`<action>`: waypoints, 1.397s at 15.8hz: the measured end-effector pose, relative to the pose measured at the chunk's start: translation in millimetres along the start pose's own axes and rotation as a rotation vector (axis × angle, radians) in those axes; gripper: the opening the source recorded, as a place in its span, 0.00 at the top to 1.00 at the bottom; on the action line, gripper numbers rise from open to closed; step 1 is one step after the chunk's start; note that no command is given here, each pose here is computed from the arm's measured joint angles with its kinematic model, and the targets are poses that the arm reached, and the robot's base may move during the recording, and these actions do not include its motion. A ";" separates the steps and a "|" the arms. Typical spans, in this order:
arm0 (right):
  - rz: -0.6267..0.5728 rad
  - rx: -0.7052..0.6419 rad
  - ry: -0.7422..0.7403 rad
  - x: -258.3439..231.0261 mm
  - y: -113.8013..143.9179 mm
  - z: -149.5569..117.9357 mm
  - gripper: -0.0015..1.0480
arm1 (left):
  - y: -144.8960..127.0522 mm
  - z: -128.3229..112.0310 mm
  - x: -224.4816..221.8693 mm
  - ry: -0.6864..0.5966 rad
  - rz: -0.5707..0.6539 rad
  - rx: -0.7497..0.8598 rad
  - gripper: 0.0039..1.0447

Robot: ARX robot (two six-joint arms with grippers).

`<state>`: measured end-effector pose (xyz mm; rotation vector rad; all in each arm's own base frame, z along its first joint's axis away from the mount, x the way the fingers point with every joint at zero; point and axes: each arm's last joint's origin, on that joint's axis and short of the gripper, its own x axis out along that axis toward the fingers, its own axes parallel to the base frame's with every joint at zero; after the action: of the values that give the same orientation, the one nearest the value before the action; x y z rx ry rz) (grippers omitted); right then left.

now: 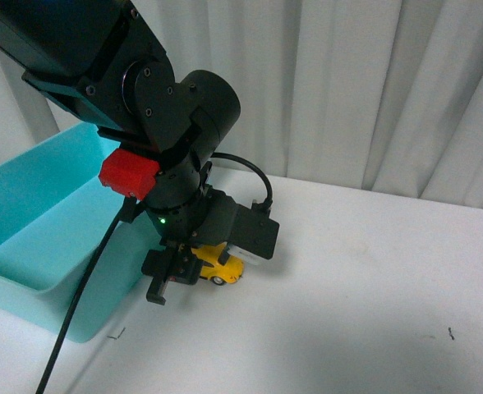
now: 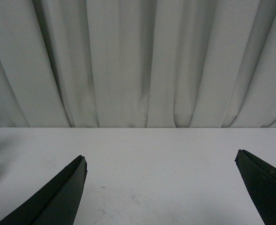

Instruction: Wind up and store yellow beetle toy

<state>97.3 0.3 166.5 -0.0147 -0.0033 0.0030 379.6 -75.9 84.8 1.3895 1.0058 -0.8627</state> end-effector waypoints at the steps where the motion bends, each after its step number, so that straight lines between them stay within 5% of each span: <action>1: 0.000 0.000 0.000 0.0 0.0 0.0 0.06 | 1.0 0.1 -0.6 0.000 0.000 -0.009 0.60; 7: 0.000 0.000 0.000 0.0 0.0 0.0 0.06 | -0.1 4.1 -23.5 -0.121 -0.051 -0.138 0.61; 10: 0.000 0.000 0.000 0.0 0.0 0.0 0.06 | 23.4 3.9 -129.5 -0.562 0.093 -0.374 0.61; 13: 0.000 0.000 0.000 0.0 0.0 0.0 0.06 | 42.3 -47.6 -196.7 -0.766 0.304 -0.644 0.62; 17: 0.000 0.000 0.000 0.0 0.0 0.0 0.06 | 57.5 -117.4 -180.9 -0.611 0.480 -1.055 0.62; 22: 0.000 0.000 0.000 0.0 0.0 0.0 0.06 | 33.8 -153.4 -88.6 -0.242 0.408 -1.284 0.62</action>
<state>97.3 0.3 166.5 -0.0147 -0.0029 0.0034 370.5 70.1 190.3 0.3275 0.7723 0.0233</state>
